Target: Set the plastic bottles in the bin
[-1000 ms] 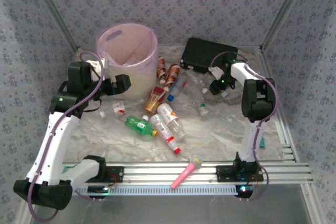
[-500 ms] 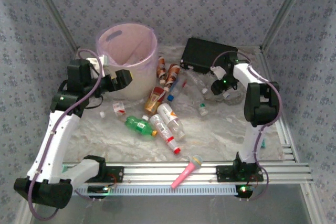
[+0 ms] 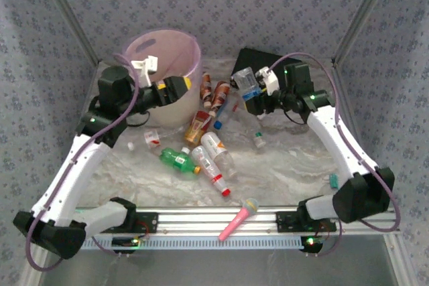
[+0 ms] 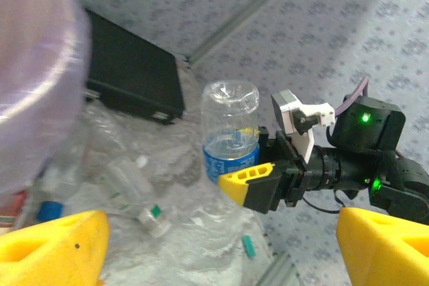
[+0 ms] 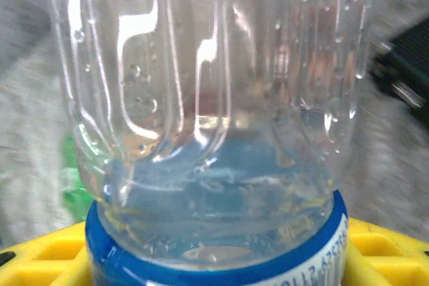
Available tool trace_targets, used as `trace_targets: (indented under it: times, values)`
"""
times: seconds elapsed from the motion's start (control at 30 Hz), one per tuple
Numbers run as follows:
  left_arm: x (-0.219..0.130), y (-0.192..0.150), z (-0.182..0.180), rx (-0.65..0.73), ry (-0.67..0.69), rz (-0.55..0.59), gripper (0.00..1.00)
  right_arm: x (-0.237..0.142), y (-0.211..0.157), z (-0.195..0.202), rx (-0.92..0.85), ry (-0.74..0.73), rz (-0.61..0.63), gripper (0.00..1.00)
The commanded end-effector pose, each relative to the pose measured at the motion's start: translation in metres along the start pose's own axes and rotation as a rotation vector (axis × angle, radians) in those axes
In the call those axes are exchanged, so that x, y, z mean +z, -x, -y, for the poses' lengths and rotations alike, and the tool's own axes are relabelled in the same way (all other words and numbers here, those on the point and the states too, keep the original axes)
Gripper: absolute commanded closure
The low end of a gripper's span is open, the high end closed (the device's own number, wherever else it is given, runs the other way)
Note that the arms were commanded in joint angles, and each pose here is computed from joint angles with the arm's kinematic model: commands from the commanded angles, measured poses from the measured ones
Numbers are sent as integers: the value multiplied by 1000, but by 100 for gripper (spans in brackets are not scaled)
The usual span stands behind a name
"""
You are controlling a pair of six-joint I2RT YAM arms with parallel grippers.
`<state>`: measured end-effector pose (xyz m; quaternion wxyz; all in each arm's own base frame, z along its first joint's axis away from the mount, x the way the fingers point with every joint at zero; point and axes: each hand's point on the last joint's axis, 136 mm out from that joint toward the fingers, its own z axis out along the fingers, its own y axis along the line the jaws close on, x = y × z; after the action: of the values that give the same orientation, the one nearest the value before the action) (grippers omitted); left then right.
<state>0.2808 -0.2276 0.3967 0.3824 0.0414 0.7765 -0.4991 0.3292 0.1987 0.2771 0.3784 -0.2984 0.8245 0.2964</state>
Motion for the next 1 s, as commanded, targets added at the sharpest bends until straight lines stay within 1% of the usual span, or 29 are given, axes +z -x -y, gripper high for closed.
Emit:
trace_targets:
  times: [0.0,0.1,0.17,0.33,0.47,0.6,0.7,0.77,0.83,0.93,0.97]
  values:
    - [16,4,31,46,-97,6,16,-8,16,-47,43,178,70,47]
    - [35,-13,46,74,-135,-45,15,-13,20,-79,-3,257,87,47]
    - [49,-24,51,85,-151,-83,12,-16,23,-94,-9,310,98,47]
    - [71,-40,63,105,-182,-138,9,-17,26,-115,-5,391,103,47]
    - [80,-42,63,109,-172,-146,9,-17,26,-127,-12,439,105,47]
    - [84,-36,63,118,-172,-113,17,-17,23,-135,-13,466,97,47]
    - [88,-35,65,121,-175,-112,27,-17,23,-137,-13,466,94,46]
    - [90,-35,65,116,-175,-113,36,-17,24,-136,-16,461,99,45]
    - [92,-35,64,111,-169,-122,40,-17,25,-135,-16,456,101,44]
    - [93,-35,64,113,-163,-129,43,-15,26,-131,-11,440,93,37]
    - [93,-33,64,116,-161,-127,45,-15,27,-129,-8,434,93,31]
